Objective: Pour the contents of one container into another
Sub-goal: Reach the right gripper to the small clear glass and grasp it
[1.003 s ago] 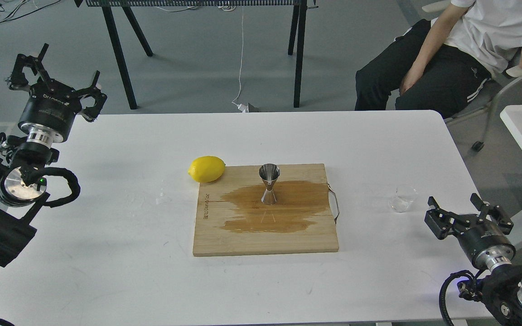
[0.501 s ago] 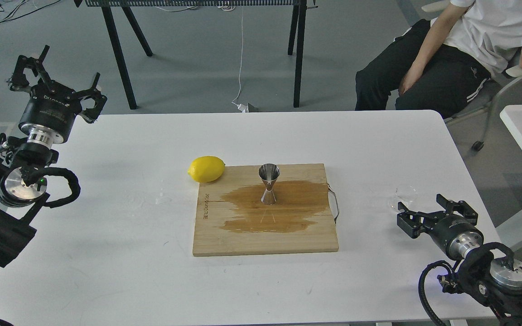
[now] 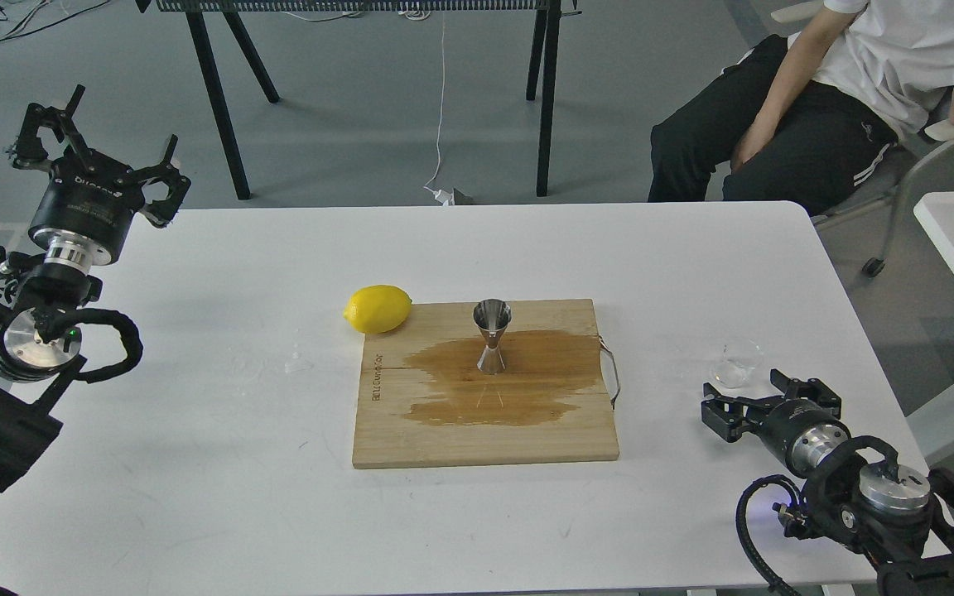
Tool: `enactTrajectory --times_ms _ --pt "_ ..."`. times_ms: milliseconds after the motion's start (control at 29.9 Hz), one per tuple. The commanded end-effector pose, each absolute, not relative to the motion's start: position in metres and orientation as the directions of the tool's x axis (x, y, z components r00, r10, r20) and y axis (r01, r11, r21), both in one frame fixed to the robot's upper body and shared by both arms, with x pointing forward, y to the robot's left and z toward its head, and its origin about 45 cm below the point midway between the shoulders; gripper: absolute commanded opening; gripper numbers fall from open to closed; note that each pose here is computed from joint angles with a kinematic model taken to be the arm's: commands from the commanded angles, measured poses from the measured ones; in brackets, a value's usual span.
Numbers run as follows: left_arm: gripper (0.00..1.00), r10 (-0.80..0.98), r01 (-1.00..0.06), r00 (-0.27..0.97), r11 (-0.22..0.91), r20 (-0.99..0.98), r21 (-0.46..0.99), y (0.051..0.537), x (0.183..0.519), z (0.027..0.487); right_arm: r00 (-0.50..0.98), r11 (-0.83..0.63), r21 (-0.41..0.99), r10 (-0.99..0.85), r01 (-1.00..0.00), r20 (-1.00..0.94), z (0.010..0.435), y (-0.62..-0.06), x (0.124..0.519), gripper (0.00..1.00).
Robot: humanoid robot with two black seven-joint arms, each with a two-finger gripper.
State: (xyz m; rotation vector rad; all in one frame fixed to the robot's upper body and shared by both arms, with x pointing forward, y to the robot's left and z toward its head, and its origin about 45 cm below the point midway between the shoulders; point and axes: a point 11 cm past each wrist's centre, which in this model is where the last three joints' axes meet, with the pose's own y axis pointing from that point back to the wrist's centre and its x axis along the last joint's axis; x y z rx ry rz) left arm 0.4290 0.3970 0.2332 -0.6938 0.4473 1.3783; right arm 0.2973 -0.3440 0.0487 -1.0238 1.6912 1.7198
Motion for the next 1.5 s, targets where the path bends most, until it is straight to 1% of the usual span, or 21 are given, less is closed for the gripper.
enactTrajectory --times_ms 0,134,234,501,602,669,769,869,1036,1103,1203,1270,1337,1471 --pt "1.00 0.733 -0.982 0.157 0.047 -0.661 -0.182 0.397 0.428 0.232 -0.585 -0.082 0.596 -0.131 -0.798 -0.801 0.047 -0.343 0.298 0.98" --pt "1.00 0.733 -0.982 0.161 0.051 -0.661 -0.184 0.396 0.429 0.233 -0.582 -0.066 0.592 -0.125 -0.803 -0.804 0.047 -0.347 0.306 0.93" --pt "1.00 0.733 -0.982 0.160 0.049 -0.662 -0.183 0.396 0.429 0.233 -0.582 -0.067 0.592 -0.126 -0.803 -0.803 0.046 -0.347 0.309 0.85" --pt "1.00 0.732 -0.982 0.163 0.056 -0.661 -0.180 0.395 0.428 0.231 -0.567 -0.064 0.576 -0.115 -0.815 -0.815 0.050 -0.346 0.316 0.82" --pt "1.00 0.732 -0.982 0.163 0.056 -0.661 -0.180 0.395 0.428 0.231 -0.563 -0.065 0.572 -0.114 -0.818 -0.818 0.050 -0.346 0.317 0.76" --pt "1.00 0.732 -0.982 0.163 0.056 -0.661 -0.180 0.395 0.428 0.231 -0.540 -0.072 0.549 -0.110 -0.833 -0.834 0.052 -0.344 0.319 0.67" --pt "1.00 0.733 -0.982 0.162 0.055 -0.660 -0.180 0.396 0.428 0.232 -0.531 -0.075 0.540 -0.110 -0.839 -0.840 0.053 -0.343 0.320 0.58" --pt "1.00 0.736 -0.982 0.161 0.051 -0.658 -0.183 0.397 0.428 0.232 -0.533 -0.074 0.541 -0.111 -0.838 -0.839 0.053 -0.343 0.319 0.45" --pt "1.00 0.736 -0.981 0.160 0.047 -0.658 -0.186 0.398 0.429 0.234 -0.542 -0.083 0.552 -0.119 -0.829 -0.832 0.049 -0.339 0.315 0.43" --pt "1.00 0.736 -0.981 0.159 0.044 -0.658 -0.187 0.399 0.429 0.234 -0.546 -0.083 0.557 -0.119 -0.826 -0.829 0.048 -0.339 0.313 0.40" --pt "1.00 0.736 -0.981 0.159 0.044 -0.658 -0.187 0.399 0.429 0.234 -0.541 -0.093 0.552 -0.119 -0.829 -0.833 0.050 -0.337 0.313 0.37" --pt "1.00 0.736 -0.981 0.159 0.044 -0.658 -0.187 0.399 0.429 0.234 -0.525 -0.109 0.537 -0.124 -0.836 -0.842 0.056 -0.333 0.315 0.37" --pt "1.00 0.736 -0.981 0.157 0.042 -0.658 -0.188 0.399 0.429 0.235 -0.498 -0.132 0.512 -0.127 -0.849 -0.858 0.066 -0.326 0.320 0.37" --pt "1.00 0.738 -0.980 0.157 0.035 -0.656 -0.195 0.402 0.428 0.237 -0.396 -0.188 0.428 -0.184 -0.884 -0.899 0.109 -0.319 0.336 0.36"
